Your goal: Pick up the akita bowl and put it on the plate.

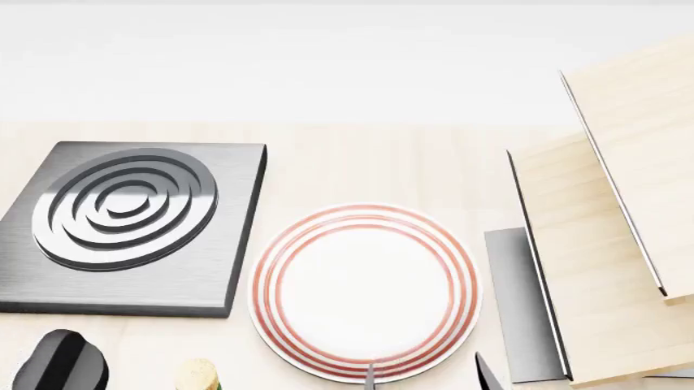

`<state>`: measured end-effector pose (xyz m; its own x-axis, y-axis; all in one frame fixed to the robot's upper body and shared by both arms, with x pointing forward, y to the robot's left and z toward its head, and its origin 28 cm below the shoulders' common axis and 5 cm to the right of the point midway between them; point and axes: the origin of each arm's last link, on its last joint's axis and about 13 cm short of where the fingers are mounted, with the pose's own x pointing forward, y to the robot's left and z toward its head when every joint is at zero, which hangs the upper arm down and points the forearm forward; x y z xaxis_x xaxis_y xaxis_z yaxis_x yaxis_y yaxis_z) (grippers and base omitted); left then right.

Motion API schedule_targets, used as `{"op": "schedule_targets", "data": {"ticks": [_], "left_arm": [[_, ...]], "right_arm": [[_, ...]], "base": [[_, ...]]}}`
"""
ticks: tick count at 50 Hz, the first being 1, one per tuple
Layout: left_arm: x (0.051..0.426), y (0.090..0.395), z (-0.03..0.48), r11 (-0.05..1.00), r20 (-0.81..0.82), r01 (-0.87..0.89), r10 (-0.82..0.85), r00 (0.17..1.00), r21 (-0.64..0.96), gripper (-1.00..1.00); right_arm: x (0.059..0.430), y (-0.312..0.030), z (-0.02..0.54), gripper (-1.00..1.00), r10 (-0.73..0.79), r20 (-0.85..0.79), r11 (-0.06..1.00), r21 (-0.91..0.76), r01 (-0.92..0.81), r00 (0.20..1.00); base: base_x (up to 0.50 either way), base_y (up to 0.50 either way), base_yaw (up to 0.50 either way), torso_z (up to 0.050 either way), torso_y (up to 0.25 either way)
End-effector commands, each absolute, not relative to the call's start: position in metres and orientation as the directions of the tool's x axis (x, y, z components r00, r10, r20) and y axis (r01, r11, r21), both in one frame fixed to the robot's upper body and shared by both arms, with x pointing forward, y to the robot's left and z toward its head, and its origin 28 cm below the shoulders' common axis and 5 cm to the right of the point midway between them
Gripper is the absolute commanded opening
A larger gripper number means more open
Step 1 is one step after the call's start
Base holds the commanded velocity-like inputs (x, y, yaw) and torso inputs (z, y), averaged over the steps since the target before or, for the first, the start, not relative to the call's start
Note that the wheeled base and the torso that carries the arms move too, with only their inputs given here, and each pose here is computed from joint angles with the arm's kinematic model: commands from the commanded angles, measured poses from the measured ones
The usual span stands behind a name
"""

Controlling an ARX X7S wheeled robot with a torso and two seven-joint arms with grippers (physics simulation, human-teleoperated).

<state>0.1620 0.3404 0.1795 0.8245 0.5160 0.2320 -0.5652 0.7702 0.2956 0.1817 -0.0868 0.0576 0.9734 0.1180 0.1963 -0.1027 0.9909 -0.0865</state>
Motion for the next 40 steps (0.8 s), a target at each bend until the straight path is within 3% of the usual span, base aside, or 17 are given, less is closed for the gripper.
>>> {"op": "schedule_targets", "data": {"ticks": [1,16,40], "left_arm": [[0.1629,0.3426,0.1778,0.781,0.178,-0.535,0.505,0.844,0.322,1.0],[0.1595,0.3372,0.1776,0.868,0.085,-0.41,0.403,0.911,0.281,1.0],[0.1603,0.3399,0.1685,0.9,0.007,-0.354,0.364,0.931,0.253,1.0]], "right_arm": [[0.1816,-0.0863,0.0568,1.0,0.122,0.193,0.99,-0.087,-0.107,0.974],[0.1821,-0.0859,0.0568,1.0,0.125,0.191,0.99,-0.087,-0.11,0.974],[0.1822,-0.0851,0.0543,1.0,0.131,0.183,0.989,-0.088,-0.117,0.974]], "base": [[0.0,0.0,0.0,0.0,0.0],[0.0,0.0,0.0,0.0,0.0],[0.0,0.0,0.0,0.0,0.0]]}}
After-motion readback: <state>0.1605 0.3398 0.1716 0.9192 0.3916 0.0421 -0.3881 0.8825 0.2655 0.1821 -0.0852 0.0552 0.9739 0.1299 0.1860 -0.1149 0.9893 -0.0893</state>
